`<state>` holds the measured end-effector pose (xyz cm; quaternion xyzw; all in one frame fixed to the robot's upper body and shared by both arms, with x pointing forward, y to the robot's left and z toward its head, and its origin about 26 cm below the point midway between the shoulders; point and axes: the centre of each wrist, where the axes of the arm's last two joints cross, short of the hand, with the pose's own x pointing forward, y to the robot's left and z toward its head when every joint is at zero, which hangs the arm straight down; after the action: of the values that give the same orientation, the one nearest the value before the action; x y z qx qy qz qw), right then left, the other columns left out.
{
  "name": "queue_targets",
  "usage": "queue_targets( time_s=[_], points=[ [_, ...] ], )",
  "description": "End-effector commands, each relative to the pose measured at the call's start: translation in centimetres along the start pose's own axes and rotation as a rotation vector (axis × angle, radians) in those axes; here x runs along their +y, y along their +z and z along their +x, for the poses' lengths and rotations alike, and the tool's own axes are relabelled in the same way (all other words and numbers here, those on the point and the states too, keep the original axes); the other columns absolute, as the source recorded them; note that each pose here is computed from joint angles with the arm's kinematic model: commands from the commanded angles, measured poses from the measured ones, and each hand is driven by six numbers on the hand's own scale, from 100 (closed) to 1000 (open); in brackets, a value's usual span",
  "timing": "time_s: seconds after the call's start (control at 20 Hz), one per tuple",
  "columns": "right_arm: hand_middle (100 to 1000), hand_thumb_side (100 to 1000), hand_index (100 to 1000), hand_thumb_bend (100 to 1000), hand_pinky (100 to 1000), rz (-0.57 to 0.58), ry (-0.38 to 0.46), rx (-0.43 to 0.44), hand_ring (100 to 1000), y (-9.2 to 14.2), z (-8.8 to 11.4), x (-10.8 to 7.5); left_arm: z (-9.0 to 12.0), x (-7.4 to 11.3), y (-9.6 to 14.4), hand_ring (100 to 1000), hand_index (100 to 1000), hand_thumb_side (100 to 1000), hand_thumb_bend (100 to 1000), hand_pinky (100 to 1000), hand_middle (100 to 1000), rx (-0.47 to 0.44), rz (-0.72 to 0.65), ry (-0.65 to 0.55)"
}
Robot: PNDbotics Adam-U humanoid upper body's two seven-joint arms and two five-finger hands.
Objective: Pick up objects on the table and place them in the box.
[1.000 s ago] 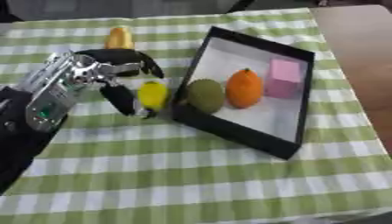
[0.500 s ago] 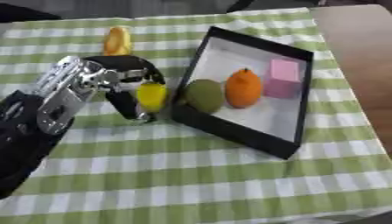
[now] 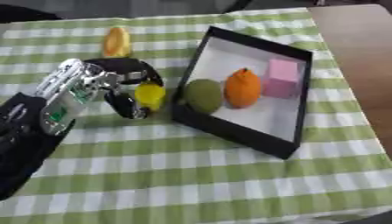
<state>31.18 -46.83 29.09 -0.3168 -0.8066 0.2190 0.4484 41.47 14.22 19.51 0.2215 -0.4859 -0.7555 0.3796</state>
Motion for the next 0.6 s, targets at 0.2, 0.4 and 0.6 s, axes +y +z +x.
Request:
queue_targets(
  time_s=[0.2,0.4,0.6],
  points=[
    [763,465,834,100,864,-0.011,0.037,-0.017,880,-0.3,0.6,-1.3,-0.2,0.6,0.2,816,862,100,168,795,776,0.02,0.038,-0.02],
    [763,469,834,100,864,-0.01,0.033,-0.017,880,-0.3,0.6,-1.3,-0.6,0.2,-0.2,795,841,100,198,768,756,0.03,0.039,-0.029],
    [763,471,834,100,864,-0.012,0.029,-0.019,879,-0.3,0.6,-1.3,-1.1,-0.5,-0.7,760,804,100,266,734,726,0.037,0.035,-0.048]
  ],
)
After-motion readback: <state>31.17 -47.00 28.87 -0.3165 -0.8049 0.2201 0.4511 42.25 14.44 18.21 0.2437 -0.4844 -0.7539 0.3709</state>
